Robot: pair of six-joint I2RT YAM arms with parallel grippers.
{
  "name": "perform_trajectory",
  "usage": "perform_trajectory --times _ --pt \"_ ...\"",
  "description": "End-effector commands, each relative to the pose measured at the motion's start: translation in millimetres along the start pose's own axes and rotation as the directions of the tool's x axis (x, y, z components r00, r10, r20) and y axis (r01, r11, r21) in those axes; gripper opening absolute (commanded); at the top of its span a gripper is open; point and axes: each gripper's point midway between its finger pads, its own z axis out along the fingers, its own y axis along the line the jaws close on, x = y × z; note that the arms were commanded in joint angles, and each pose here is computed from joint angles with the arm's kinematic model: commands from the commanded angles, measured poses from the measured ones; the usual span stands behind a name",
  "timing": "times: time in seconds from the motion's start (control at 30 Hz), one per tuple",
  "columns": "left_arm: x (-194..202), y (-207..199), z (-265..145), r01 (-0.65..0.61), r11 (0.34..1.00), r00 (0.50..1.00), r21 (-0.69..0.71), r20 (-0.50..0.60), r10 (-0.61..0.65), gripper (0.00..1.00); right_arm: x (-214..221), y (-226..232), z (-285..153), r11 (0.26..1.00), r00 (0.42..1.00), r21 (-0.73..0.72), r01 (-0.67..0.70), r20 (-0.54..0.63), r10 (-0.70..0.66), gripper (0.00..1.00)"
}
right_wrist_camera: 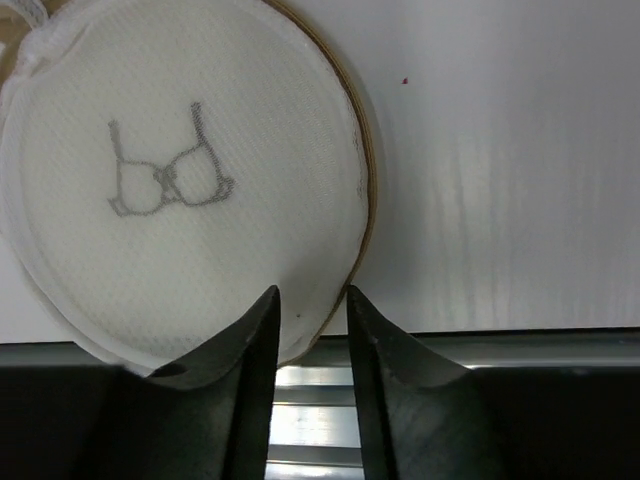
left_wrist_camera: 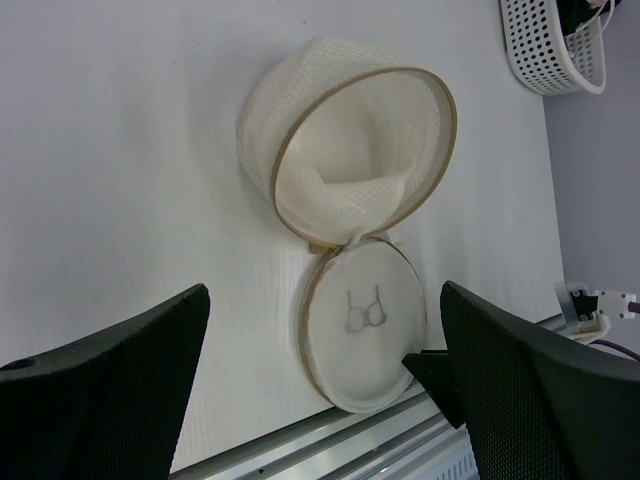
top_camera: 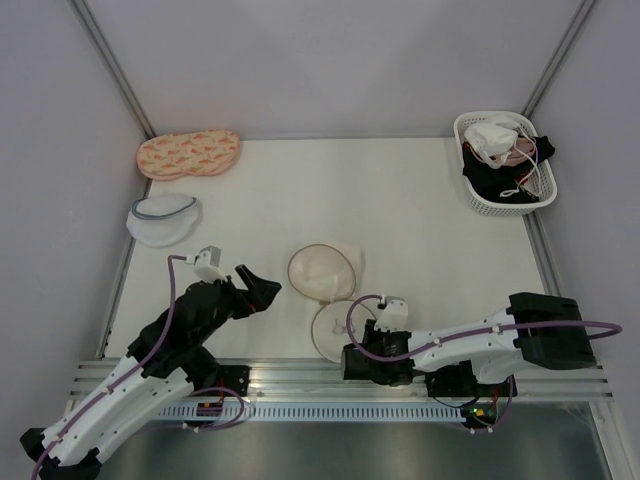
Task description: Unzip the laundry bag and remove the bra
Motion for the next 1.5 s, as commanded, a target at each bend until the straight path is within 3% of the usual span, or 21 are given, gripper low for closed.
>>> perform_trajectory --times 0.0,0.03,0.07,0.1,0.33,0.57,0.77,1.03,1.13,1.17,1.33,1.47 --pt "-11.1 -4.8 -4.6 0.029 1.0 0.999 0.011 0.043 -0.029 0.99 24.2 3.0 11.0 0.999 0.996 0.024 0.041 -0.077 -0.039 0.36" --pt "-11.1 -5.0 -5.6 0.029 0.999 0.999 0.013 0.043 -0.029 0.99 28.1 7.8 13.0 0.999 0.995 0.009 0.04 -0.088 -0.04 0.3" --pt "-10.9 -4.6 -5.9 0.028 1.0 0.999 0.012 0.042 -0.029 0.99 32.7 8.3 13.7 0.999 0.993 0.01 0.047 -0.106 -0.045 0.09" --pt "-10.7 -3.7 -6.4 0.028 1.0 0.999 0.011 0.043 -0.029 0.99 35.3 7.7 16.2 0.998 0.993 0.016 0.056 -0.108 -0.054 0.0" --pt "-13.0 -3.2 -9.3 0.031 0.999 0.998 0.014 0.054 -0.032 0.99 9.3 13.8 -5.7 0.997 0.995 -0.024 0.078 -0.062 -0.08 0.0" --pt "-13.6 -1.4 -8.6 0.038 0.999 0.997 0.004 0.06 -0.038 0.99 -50.6 61.7 -74.4 0.952 0.999 -0.305 0.032 0.006 -0.032 0.0" --pt "-14.7 -1.1 -8.2 0.047 0.999 0.997 0.0 0.066 -0.047 0.99 -108.4 70.7 -126.3 0.884 0.991 -0.462 -0.074 0.064 0.116 0.0" --pt "-19.2 -7.0 -10.0 0.056 0.998 0.996 0.011 0.07 -0.056 0.99 -182.8 49.5 -158.0 0.919 0.951 -0.394 -0.018 0.276 0.137 0.0" --pt "-20.2 -9.8 -10.4 0.063 0.998 0.995 0.02 0.07 -0.064 0.99 -207.3 64.4 -161.2 0.926 0.936 -0.376 -0.006 0.325 0.138 0.0" --pt "-20.4 -10.8 -11.0 0.065 0.998 0.995 0.024 0.07 -0.067 0.99 -215.2 67.5 -151.7 0.946 0.93 -0.322 0.044 0.36 0.079 0.01" --pt "-28.0 -19.4 -19.5 0.08 0.995 0.993 0.064 0.087 -0.085 0.99 -245.4 126.0 -132.5 0.938 0.931 -0.334 0.092 0.363 0.038 0.0" --pt "-49.0 -32.2 -43.7 0.129 0.979 0.975 0.158 0.16 -0.154 1.0 -247.4 169.0 -75.9 0.954 0.939 -0.251 0.167 0.335 -0.076 0.0"
